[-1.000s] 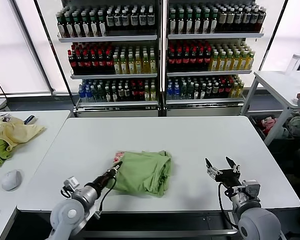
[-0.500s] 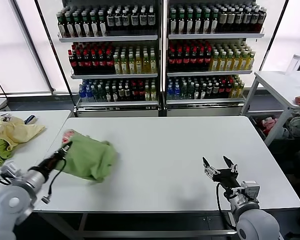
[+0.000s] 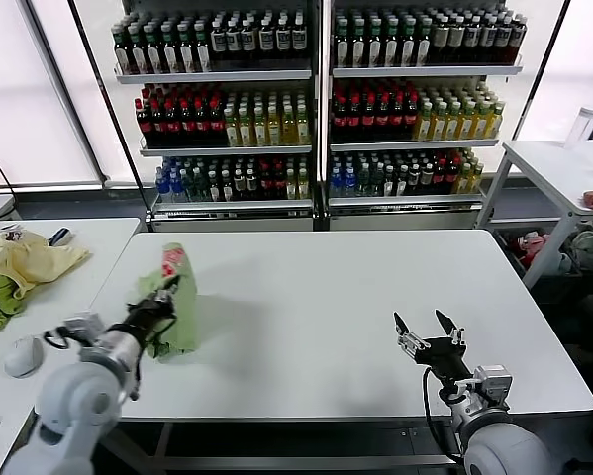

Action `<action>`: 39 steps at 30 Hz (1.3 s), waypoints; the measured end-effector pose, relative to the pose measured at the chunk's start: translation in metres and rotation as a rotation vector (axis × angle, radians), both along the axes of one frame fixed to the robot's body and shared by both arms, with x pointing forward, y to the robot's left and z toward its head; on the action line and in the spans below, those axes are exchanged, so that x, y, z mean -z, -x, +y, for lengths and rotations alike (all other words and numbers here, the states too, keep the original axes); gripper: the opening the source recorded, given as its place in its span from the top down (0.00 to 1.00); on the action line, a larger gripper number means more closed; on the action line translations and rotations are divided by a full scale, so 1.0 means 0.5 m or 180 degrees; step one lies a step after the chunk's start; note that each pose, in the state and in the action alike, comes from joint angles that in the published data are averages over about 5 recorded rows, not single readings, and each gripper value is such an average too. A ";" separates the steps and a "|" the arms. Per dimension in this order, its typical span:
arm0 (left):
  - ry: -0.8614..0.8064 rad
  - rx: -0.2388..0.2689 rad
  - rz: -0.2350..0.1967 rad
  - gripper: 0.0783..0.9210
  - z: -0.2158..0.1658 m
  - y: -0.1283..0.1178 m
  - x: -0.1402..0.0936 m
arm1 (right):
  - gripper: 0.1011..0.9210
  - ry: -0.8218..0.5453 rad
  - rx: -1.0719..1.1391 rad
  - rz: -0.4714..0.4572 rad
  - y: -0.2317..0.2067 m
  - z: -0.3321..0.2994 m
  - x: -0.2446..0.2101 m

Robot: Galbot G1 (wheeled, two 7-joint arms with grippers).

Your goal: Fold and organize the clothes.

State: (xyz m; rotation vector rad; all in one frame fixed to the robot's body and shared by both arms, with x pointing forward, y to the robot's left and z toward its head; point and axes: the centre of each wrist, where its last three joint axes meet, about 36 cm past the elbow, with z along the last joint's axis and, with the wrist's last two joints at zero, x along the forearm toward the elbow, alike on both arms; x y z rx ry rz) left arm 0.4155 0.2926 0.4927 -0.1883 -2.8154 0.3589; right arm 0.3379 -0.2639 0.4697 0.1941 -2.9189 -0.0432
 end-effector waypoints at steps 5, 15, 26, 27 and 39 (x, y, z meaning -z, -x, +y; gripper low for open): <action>-0.0253 0.0205 0.0071 0.96 -0.114 -0.033 0.052 | 0.12 -0.0014 0.0017 -0.0024 -0.001 0.001 -0.003; -0.0579 0.0604 0.0088 0.94 -0.323 -0.105 0.105 | 0.12 -0.0014 0.0055 -0.0035 -0.011 -0.006 0.003; -0.0266 0.0944 -0.0230 0.58 -0.440 -0.095 0.101 | 0.12 0.0051 0.0035 -0.0060 -0.026 -0.012 0.004; -0.0209 0.0955 -0.0255 0.55 -0.445 -0.091 0.099 | 0.12 0.0054 0.0030 -0.0064 -0.027 -0.010 0.005; 0.0056 0.0578 -0.0579 0.16 -0.351 -0.042 0.084 | 0.12 -0.0084 -0.0057 0.0047 -0.086 0.066 0.042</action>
